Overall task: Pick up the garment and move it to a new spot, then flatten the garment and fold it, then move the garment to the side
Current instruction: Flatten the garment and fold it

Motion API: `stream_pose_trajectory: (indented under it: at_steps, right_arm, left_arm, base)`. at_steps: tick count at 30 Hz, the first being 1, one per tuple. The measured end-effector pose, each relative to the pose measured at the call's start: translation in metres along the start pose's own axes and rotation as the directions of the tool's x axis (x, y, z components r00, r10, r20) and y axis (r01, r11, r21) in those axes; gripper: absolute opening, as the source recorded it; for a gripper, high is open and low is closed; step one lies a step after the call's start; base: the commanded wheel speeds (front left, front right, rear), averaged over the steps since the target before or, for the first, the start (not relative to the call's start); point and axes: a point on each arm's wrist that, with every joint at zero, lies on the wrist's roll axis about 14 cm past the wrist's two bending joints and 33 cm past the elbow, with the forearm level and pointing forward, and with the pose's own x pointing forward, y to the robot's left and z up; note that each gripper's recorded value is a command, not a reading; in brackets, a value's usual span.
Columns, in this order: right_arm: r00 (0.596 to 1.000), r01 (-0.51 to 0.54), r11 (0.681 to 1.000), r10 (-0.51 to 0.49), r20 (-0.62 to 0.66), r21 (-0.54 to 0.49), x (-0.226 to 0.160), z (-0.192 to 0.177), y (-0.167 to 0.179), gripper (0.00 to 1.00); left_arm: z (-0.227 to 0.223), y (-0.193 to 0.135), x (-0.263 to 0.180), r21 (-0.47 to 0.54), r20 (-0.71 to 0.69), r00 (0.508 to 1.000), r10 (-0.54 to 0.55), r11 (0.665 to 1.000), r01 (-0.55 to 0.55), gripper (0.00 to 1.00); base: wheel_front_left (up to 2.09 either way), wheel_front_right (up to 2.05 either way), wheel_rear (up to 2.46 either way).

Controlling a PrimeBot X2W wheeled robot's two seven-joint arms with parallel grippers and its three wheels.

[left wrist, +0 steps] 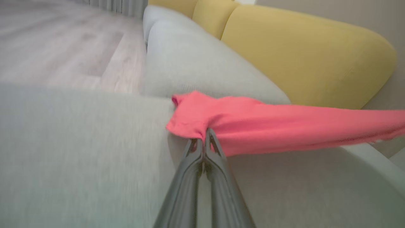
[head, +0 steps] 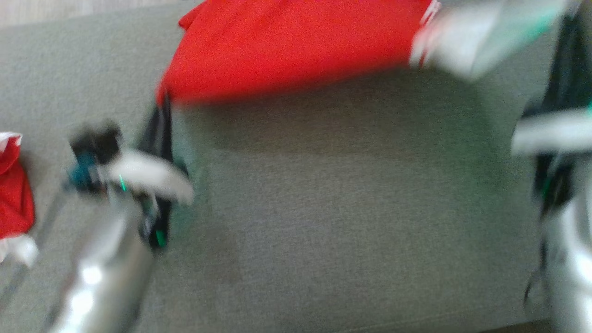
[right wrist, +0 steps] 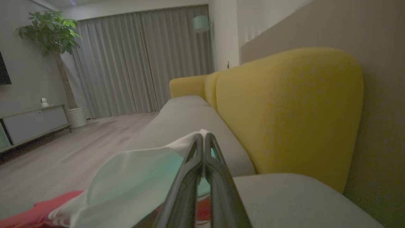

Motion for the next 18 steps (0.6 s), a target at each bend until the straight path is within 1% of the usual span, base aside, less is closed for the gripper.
stream_pose_trajectory:
  at_steps: [2,4,5,10,13,18]
  right_arm:
    - [0.993,0.045,0.998,-0.04,-0.111,0.044,-0.039,-0.037,-0.007,0.0]
    - [0.98,0.084,0.994,-0.069,-0.187,0.071,-0.072,-0.058,-0.011,0.0]
    - [0.974,0.095,0.992,-0.076,-0.213,0.081,-0.085,-0.065,-0.011,0.0]
    - [0.959,0.129,0.983,-0.091,-0.269,0.128,-0.128,-0.075,-0.007,0.0]
    - [0.951,0.158,0.973,-0.104,-0.293,0.169,-0.152,-0.079,-0.004,0.0]
    - [0.929,0.188,0.963,-0.111,-0.354,0.191,-0.197,-0.09,0.001,0.0]
  left_arm:
    - [-0.04,-0.001,-0.022,-0.069,-0.083,0.996,0.023,0.997,-0.029,0.0]
    - [-0.068,-0.004,-0.042,-0.114,-0.143,0.989,0.039,0.992,-0.055,0.0]
    - [-0.075,-0.007,-0.05,-0.129,-0.155,0.987,0.04,0.99,-0.061,0.0]
    - [-0.078,-0.015,-0.072,-0.189,-0.139,0.988,0.063,0.978,-0.089,0.0]
    - [-0.089,-0.021,-0.095,-0.216,-0.153,0.985,0.081,0.97,-0.114,0.0]
    - [-0.103,-0.03,-0.128,-0.22,-0.171,0.981,0.091,0.967,-0.128,0.0]
  base:
    - [0.0,0.0,0.0]
    - [0.0,0.0,0.0]
    - [0.0,0.0,0.0]
    - [0.0,0.0,0.0]
    - [0.0,0.0,0.0]
    - [0.0,0.0,0.0]
